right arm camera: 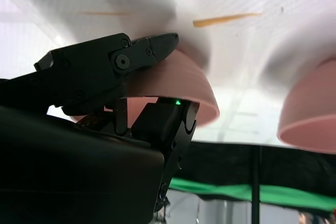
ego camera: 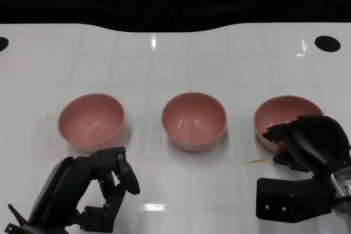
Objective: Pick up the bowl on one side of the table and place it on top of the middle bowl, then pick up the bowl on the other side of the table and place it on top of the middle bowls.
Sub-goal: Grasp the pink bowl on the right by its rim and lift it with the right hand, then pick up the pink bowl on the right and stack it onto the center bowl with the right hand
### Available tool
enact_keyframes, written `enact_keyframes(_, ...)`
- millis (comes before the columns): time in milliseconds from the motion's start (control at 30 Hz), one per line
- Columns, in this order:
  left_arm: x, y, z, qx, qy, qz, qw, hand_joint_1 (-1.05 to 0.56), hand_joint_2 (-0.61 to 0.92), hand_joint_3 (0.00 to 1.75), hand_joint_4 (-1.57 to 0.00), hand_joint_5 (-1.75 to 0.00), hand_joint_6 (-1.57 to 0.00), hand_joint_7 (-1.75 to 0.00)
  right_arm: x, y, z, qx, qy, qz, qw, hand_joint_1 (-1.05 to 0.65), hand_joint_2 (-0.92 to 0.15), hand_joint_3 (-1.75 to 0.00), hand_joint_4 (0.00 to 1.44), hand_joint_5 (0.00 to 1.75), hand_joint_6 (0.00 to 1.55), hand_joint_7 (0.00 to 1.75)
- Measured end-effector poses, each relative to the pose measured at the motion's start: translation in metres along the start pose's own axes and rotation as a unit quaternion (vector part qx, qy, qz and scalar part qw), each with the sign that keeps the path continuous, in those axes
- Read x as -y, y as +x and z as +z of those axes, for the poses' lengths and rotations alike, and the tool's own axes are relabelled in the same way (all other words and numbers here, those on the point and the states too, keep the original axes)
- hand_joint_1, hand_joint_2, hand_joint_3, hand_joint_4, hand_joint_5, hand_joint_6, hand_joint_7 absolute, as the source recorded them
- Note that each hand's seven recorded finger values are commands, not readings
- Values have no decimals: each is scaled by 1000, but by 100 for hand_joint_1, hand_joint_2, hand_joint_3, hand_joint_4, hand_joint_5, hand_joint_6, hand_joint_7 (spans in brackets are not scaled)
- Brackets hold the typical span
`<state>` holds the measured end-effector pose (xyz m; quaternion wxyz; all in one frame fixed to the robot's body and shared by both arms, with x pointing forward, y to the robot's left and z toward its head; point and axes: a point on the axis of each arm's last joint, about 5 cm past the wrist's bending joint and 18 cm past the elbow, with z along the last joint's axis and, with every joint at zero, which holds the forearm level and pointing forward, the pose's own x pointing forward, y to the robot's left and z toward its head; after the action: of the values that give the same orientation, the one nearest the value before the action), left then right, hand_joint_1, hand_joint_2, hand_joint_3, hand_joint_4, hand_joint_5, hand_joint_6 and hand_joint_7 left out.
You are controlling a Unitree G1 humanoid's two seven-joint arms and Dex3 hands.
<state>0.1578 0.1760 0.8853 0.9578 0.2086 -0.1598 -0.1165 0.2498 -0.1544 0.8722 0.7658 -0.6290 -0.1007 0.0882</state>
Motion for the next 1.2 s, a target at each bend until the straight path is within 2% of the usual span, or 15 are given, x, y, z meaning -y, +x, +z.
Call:
enact_keyframes(33,0,0,0,0,0,0,1000,-11,29,146,-92,-159,-86,-137,1,1,-1,4,0,-9,1000,-22,-88,-10,100,174,123,12)
enact_keyframes(133,0,0,0,0,0,0,1000,-10,29,146,-92,-159,-86,-137,6,5,-1,13,-1,-33,999,-24,-87,-9,99,175,129,17)
enact_keyframes(167,0,0,0,0,0,0,1000,-11,29,145,-92,-159,-86,-137,7,6,-1,15,-1,-38,999,-23,-86,-18,99,175,109,81)
enact_keyframes(200,0,0,0,0,0,1,1000,-11,29,145,-92,-159,-86,-137,9,7,0,17,0,-43,999,-24,-84,-25,99,175,94,116)
enact_keyframes(267,0,0,0,0,-1,1,1000,-10,30,144,-91,-159,-87,-136,13,9,1,20,3,-54,998,-25,-83,-37,97,175,82,133)
enact_keyframes(367,0,0,0,0,-1,2,1000,-11,30,144,-92,-158,-87,-136,21,13,4,27,6,-74,997,-25,-63,-81,96,175,75,155)
enact_keyframes(433,0,0,0,0,-1,2,1000,-11,30,144,-92,-157,-87,-135,26,14,5,26,9,-83,996,-25,-56,-95,96,175,74,160)
enact_keyframes(467,-1,0,0,0,-1,2,1000,-10,30,144,-92,-157,-87,-135,29,15,6,24,12,-86,996,-24,-51,-105,96,175,71,169)
enact_keyframes(600,-1,2,0,2,-1,2,1000,-10,30,144,-92,-156,-86,-136,44,17,12,28,18,-111,993,-22,-41,-121,98,175,71,174)
enact_keyframes(667,-1,2,0,2,-1,2,1000,-11,30,144,-93,-156,-87,-136,51,18,16,33,22,-120,992,-22,-36,-119,100,175,72,175)
enact_keyframes(767,-1,2,0,2,2,1,1000,-12,29,145,-93,-156,-87,-136,62,18,21,40,30,-137,989,-22,-35,-116,101,175,72,175)
enact_keyframes(833,0,2,0,2,2,1,1000,-11,30,144,-92,-156,-87,-136,67,18,24,44,40,-140,988,-18,-33,-120,100,175,72,175)
enact_keyframes(933,0,2,0,2,3,1,1000,-12,30,144,-92,-158,-86,-136,75,18,36,67,67,-150,984,-16,-30,-128,101,175,75,175)
enact_keyframes(1100,0,1,0,1,5,-1,1000,-12,31,144,-92,-159,-86,-137,78,18,44,83,84,-149,982,-15,-28,-130,101,175,76,175)
enact_keyframes(1200,1,2,0,1,5,-1,1000,-11,30,144,-92,-159,-86,-136,79,20,53,95,109,-141,979,-13,-29,-128,101,175,75,175)
